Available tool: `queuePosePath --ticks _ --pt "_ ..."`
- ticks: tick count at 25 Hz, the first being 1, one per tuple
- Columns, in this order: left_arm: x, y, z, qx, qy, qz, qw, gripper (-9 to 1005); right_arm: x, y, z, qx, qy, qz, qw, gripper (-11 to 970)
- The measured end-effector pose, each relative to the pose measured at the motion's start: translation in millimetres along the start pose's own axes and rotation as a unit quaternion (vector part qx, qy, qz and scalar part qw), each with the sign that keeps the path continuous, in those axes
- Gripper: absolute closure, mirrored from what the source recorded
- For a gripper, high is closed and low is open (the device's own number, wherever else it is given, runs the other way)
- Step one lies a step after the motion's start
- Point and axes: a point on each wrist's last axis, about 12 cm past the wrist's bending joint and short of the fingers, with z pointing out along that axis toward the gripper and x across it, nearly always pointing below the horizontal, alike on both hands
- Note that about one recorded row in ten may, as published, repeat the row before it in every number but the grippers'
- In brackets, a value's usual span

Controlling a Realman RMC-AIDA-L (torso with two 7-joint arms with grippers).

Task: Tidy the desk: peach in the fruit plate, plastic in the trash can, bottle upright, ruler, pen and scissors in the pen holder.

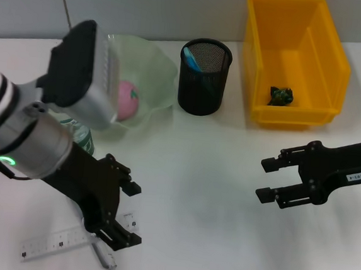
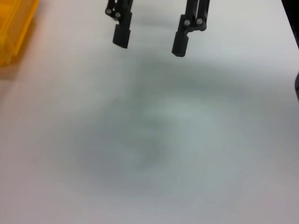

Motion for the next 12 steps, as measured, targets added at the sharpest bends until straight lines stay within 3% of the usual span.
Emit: queuePosePath --ticks 12 --pt "-2 6.9 25 -0.019 0.034 0.008 0.999 182 -2 -3.2 1 0.005 0.016 -0.008 1.000 263"
